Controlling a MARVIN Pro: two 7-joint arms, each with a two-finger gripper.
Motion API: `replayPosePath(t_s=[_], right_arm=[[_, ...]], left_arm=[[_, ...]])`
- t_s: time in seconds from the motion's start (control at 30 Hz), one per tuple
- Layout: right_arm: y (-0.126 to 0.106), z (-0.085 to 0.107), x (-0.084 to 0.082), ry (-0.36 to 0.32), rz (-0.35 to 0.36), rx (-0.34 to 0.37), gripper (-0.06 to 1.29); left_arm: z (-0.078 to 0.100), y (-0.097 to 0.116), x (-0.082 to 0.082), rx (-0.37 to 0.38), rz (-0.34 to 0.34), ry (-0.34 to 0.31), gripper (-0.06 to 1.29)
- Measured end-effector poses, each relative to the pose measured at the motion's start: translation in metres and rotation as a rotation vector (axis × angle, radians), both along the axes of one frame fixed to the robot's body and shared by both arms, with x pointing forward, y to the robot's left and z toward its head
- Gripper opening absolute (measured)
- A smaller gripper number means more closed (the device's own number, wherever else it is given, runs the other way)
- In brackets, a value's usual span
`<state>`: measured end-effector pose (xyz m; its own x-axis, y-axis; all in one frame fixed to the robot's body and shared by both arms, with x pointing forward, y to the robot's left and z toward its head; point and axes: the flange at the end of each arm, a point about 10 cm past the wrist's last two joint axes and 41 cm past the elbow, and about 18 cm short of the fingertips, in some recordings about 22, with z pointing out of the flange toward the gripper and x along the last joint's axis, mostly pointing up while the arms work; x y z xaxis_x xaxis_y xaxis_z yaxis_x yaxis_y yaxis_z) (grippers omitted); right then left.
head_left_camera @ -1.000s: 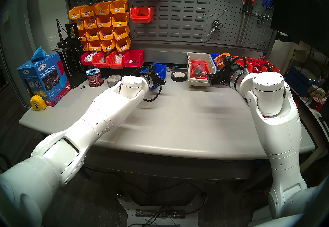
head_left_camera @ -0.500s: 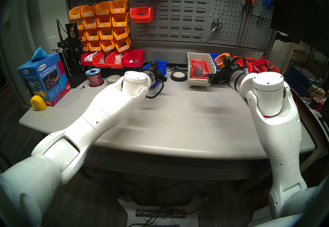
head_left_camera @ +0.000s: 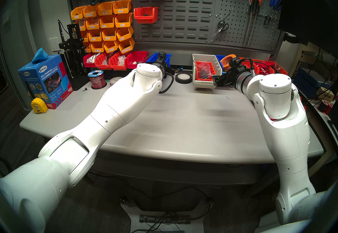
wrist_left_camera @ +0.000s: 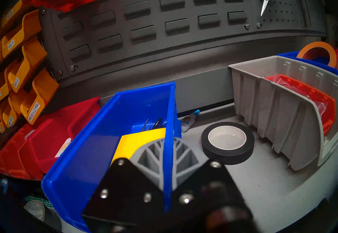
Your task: Hang all the unorganized tool boxes onto the wall
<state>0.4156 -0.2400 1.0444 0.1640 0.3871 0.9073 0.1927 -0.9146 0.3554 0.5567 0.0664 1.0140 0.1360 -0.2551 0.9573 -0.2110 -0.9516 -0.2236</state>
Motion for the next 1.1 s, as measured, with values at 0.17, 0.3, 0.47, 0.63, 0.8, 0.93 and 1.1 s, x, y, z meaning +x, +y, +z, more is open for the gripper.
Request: replayPosePath(t_s=[0.17, 0.3, 0.47, 0.63, 0.8, 0.93, 1.1], right_arm=[[0.000, 0.000, 0.000, 0.000, 0.000, 0.000, 1.22], [0.000, 0.000, 0.000, 0.000, 0.000, 0.000, 1.22], [0.000, 0.000, 0.000, 0.000, 0.000, 0.000, 1.22], [0.000, 0.000, 0.000, 0.000, 0.000, 0.000, 1.22], [0.000, 0.000, 0.000, 0.000, 0.000, 0.000, 1.22], [0.000, 0.000, 0.000, 0.000, 0.000, 0.000, 1.22], [0.000, 0.000, 0.000, 0.000, 0.000, 0.000, 1.22]], left_arm=[[0.001, -0.012, 0.005, 0.007, 0.029, 0.014, 0.02], [0.003, -0.025, 0.010, 0.010, 0.048, 0.022, 0.02], [0.007, -0.038, 0.014, 0.012, 0.064, 0.018, 0.02], [0.015, -0.051, 0.015, 0.011, 0.075, 0.004, 0.02], [0.026, -0.061, 0.014, 0.008, 0.081, -0.019, 0.02], [0.032, -0.066, 0.012, 0.006, 0.087, -0.034, 0.02], [0.036, -0.067, 0.012, 0.004, 0.100, -0.044, 0.02]])
